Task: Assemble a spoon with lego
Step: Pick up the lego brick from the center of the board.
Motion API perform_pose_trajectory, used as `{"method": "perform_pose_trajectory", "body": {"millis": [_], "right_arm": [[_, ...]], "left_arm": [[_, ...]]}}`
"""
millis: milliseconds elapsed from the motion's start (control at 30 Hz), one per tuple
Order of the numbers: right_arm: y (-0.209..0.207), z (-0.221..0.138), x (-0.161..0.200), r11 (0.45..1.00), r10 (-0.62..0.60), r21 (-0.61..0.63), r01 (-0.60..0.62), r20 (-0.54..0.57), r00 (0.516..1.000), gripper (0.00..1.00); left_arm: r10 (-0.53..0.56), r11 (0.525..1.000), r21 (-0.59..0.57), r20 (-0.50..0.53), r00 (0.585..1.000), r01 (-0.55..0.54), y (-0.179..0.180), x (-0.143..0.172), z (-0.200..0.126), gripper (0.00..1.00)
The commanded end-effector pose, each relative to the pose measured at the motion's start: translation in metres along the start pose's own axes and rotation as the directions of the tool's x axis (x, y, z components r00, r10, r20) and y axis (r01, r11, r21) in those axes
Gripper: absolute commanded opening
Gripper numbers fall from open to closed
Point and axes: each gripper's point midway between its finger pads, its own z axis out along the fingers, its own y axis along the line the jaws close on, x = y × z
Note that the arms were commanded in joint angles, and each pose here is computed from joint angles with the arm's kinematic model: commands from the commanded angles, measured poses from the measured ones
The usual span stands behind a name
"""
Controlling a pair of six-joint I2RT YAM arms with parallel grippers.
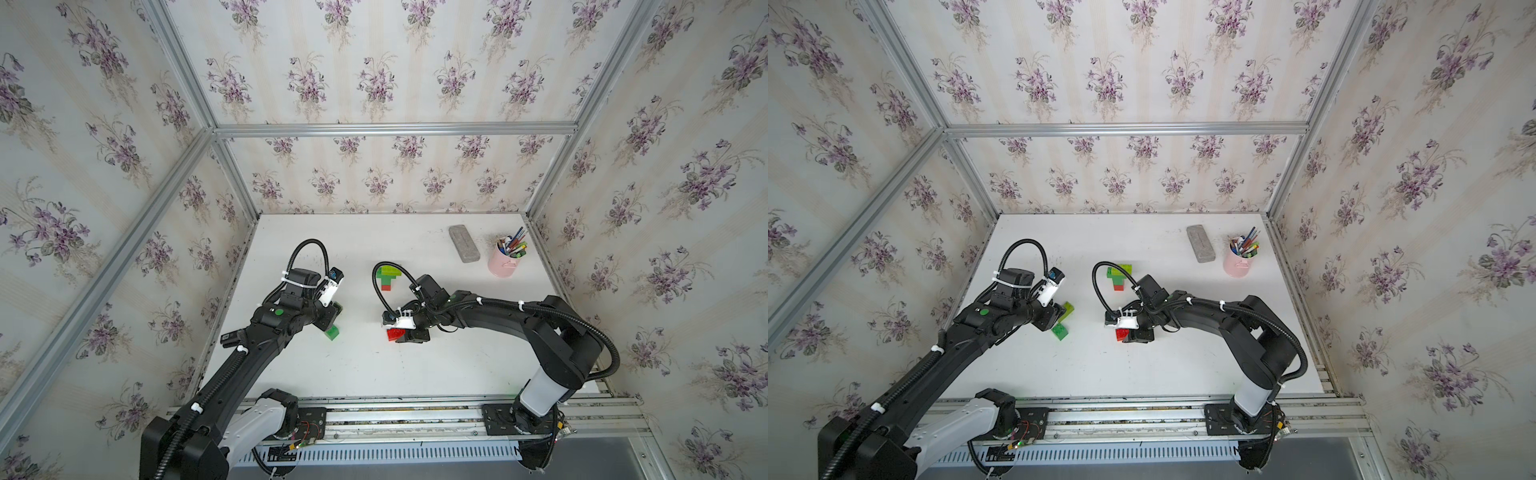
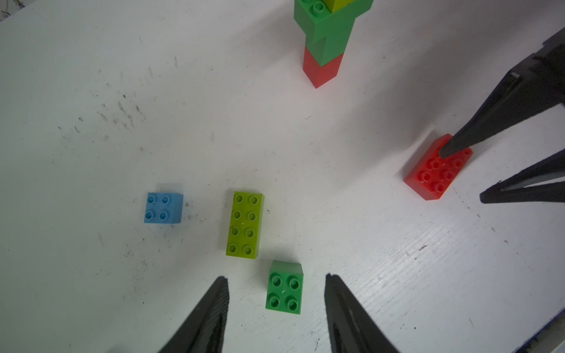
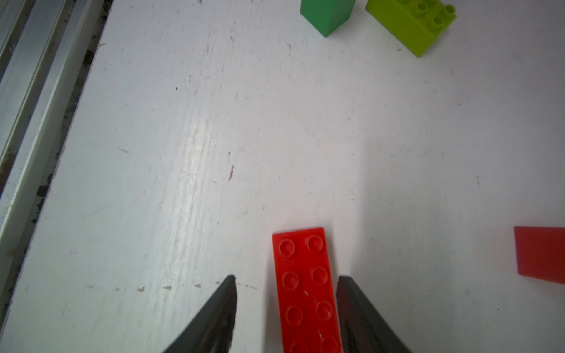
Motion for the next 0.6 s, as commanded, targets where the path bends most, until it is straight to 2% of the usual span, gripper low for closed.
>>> {"method": "perform_pose_trajectory", "body": {"millis": [0,300,567], "right_arm": [[-0.004,0.004,-0.003,1.000,-0.016,0.004,0.016,0.014,1.000,0.56],[-0.008,0.017,0.001,1.000,0.004,-0.022,-0.004,-0.001,1.000,0.56],[-0.007,0.023,0.008,0.998,0.011,-0.055,-0.013,-0.038,0.999,0.46]], "left_arm": [[-0.018,1.000,0.015,-0.003,1.000,0.018,-0.003,0.002,0.001,0.53],[-0.022,1.000,0.020,-0.015,1.000,0.022,-0.003,0.003,0.004,0.53],[-0.025,0.999,0.024,-0.021,0.999,0.025,-0.003,0.004,0.006,0.53]]}}
